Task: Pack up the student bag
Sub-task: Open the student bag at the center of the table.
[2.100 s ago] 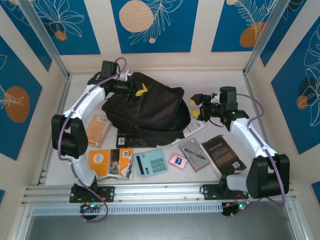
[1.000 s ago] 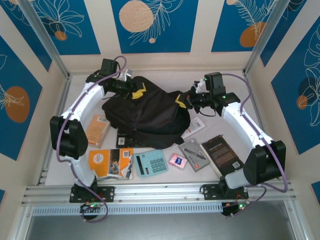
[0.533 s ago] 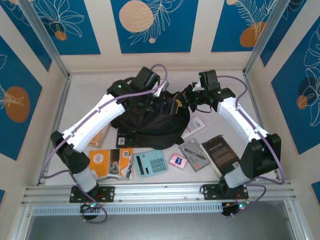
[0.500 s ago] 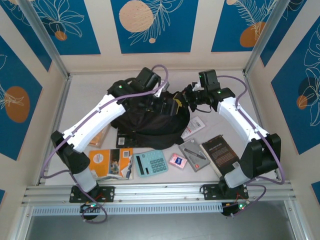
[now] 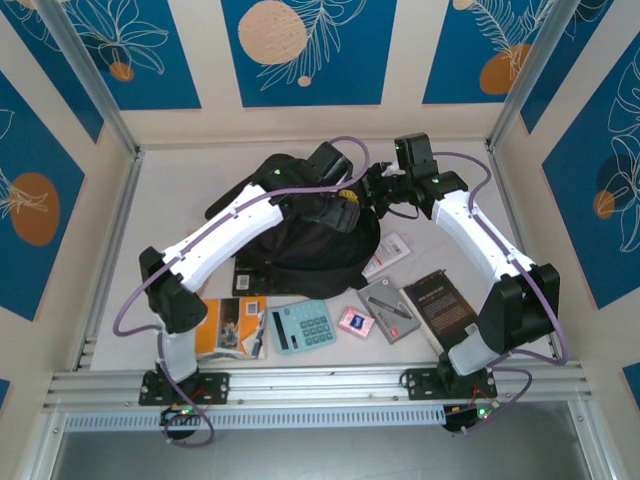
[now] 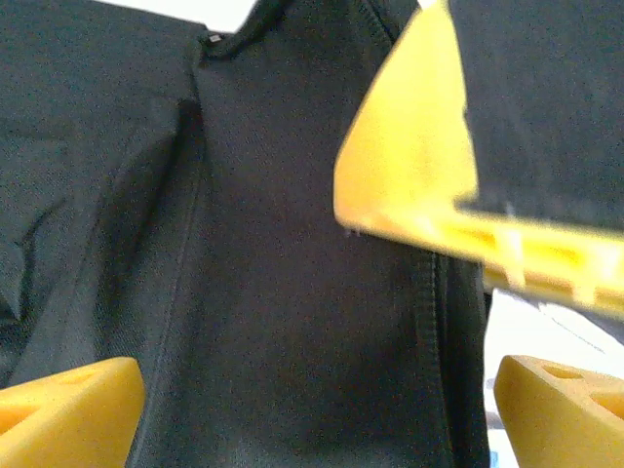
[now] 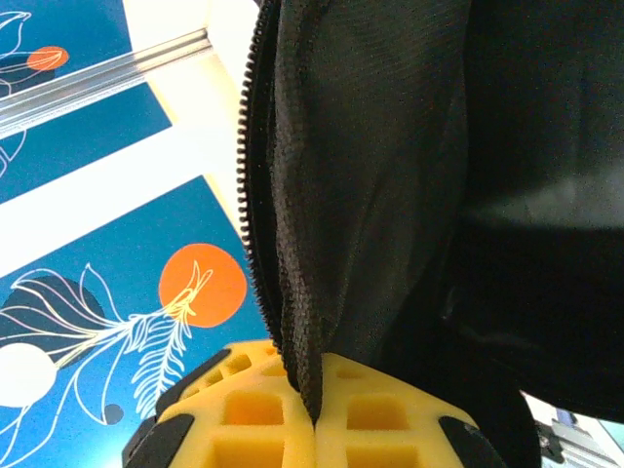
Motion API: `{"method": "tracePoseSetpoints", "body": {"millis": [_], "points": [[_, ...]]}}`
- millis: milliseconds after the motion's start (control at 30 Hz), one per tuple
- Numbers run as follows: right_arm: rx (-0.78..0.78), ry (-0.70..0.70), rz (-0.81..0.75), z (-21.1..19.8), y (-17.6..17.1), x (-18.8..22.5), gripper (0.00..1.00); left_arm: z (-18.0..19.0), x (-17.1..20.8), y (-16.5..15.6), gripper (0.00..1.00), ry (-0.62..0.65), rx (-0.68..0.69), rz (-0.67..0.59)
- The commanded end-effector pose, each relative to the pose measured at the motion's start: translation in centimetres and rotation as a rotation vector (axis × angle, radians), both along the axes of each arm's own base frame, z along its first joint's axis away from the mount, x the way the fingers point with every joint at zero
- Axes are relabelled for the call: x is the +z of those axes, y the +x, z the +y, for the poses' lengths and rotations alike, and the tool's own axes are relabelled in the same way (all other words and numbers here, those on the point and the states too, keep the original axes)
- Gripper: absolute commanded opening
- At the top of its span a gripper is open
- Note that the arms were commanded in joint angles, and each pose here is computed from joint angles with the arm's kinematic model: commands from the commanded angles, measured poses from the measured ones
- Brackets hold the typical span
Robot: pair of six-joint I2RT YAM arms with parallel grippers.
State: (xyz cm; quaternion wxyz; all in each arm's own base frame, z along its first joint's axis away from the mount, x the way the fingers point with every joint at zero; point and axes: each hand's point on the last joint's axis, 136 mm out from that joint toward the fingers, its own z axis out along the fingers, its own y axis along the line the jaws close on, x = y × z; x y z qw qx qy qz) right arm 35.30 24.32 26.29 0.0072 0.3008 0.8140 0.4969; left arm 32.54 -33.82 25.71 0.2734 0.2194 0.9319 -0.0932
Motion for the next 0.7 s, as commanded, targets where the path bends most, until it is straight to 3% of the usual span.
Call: {"method": "tracePoseSetpoints", "body": {"millis": [0,100,433,600,667], "points": [[0.036,0.062,0.021,1.1,-0.8,1.5,0.00,0.5,0.8,1.0,0.90,0.073,0.014,-0.075],[0.027,0.068,0.028,1.1,-0.9,1.4,0.00,0.3,0.6,1.4,0.79,0.088,0.004,-0.088],[0.014,0.074,0.025,0.8,-1.1,1.5,0.00,0.3,1.1,0.5,0.20,0.059,-0.028,-0.066],[0.020,0.069,0.019,0.8,-1.2,1.3,0.02,0.1,2.0,0.0,0.00,0.030,-0.053,-0.064],[0.022,0.051,0.003,0.7,-1.2,1.4,0.07,0.2,2.0,-0.1,0.00,0.020,-0.058,-0.052]]}}
